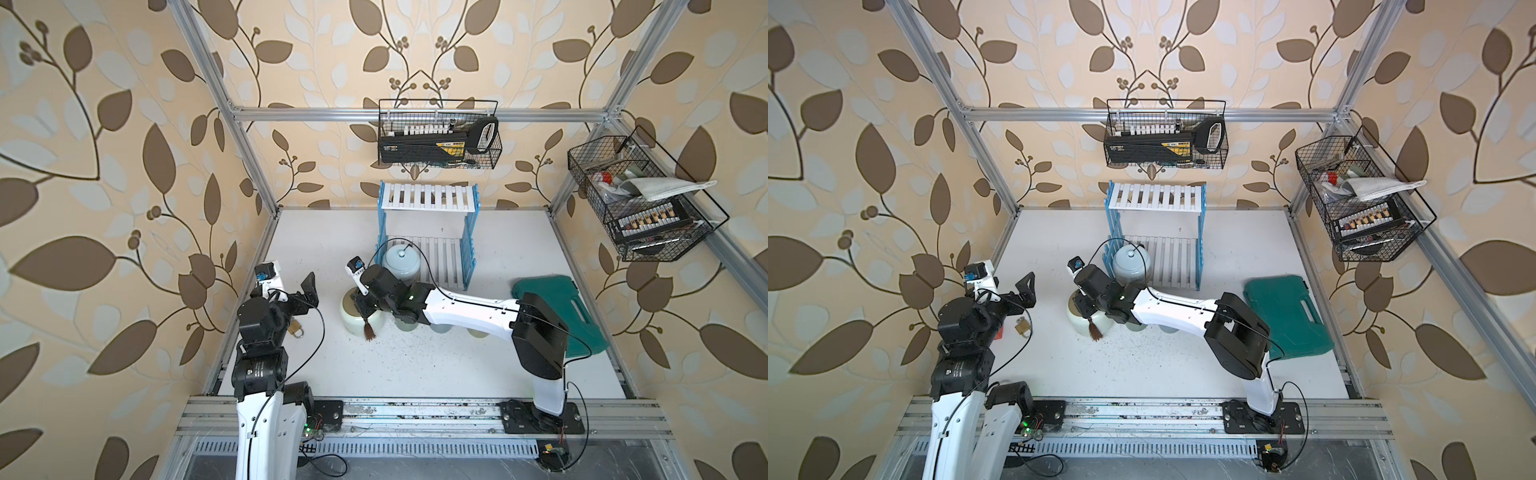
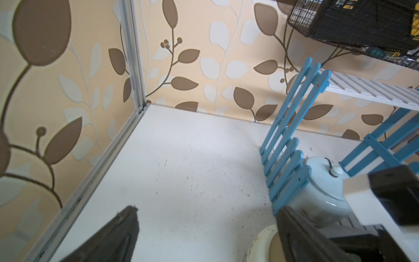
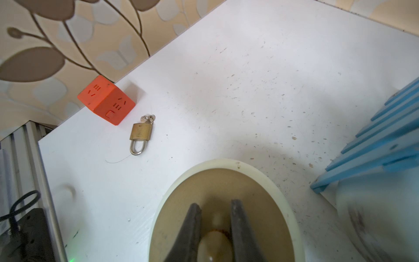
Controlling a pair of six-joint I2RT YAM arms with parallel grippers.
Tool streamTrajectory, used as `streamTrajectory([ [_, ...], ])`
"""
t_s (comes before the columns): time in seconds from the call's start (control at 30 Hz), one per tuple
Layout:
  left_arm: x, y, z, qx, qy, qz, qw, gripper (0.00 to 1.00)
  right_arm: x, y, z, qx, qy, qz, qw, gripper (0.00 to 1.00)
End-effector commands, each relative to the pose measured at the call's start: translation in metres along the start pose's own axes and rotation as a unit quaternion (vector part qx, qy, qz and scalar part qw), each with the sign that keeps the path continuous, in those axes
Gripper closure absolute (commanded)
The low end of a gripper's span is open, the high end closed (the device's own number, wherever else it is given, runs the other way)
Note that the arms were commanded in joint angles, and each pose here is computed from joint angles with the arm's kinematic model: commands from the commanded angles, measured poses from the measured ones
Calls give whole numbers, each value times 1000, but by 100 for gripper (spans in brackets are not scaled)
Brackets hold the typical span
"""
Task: Remove the tea canisters from the shelf
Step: Place the tea canister at the center of the board.
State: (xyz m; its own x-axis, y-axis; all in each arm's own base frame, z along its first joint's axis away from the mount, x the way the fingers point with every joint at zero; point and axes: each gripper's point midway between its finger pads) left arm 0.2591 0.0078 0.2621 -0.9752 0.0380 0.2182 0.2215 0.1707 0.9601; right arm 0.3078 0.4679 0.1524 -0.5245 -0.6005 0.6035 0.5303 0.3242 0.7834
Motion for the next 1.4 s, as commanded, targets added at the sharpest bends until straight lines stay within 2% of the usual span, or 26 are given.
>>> streamTrajectory([
  [0.0, 5, 19, -7, -4, -15, -26, 1000, 1, 6, 46, -2, -30, 12, -85, 996, 100],
  [0.3, 4, 18, -7, -3, -16, -23, 1000, 1, -5, 22, -6, -34, 12, -56, 998, 100],
  [0.57, 5, 18, -6, -4, -12, -24, 1000, 1, -2, 15, -12, -35, -1, -54, 998, 100],
  [0.63, 5, 19, -8, -6, -17, -27, 999, 1, -1, 16, -12, -36, 0, -58, 998, 88],
  [0.77, 5, 17, -8, -4, -20, -23, 1000, 1, 6, 19, -12, -38, -4, -51, 998, 56],
  [0.83, 6, 18, -10, -5, -23, -23, 999, 1, 13, 25, -13, -45, -4, -63, 997, 47],
  [0.97, 5, 13, -17, -5, -41, -11, 999, 1, 30, 35, -11, -42, 0, -61, 997, 42],
  [1.13, 7, 15, -36, -37, -87, -3, 995, 1, 64, 40, -21, -45, -13, -83, 995, 37],
  [1.37, 3, 24, -63, -41, -158, 7, 987, 1, 107, 41, -50, -38, -71, -87, 993, 25],
])
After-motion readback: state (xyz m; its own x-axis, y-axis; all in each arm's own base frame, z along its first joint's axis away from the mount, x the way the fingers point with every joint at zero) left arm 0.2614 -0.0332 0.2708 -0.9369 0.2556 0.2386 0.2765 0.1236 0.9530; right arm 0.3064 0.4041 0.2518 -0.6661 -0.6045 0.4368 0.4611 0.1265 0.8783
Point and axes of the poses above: each gripper's point midway between its finger pads, its own x axis back along the fingers, its own z axis along the line the jaws close on, y = z × x
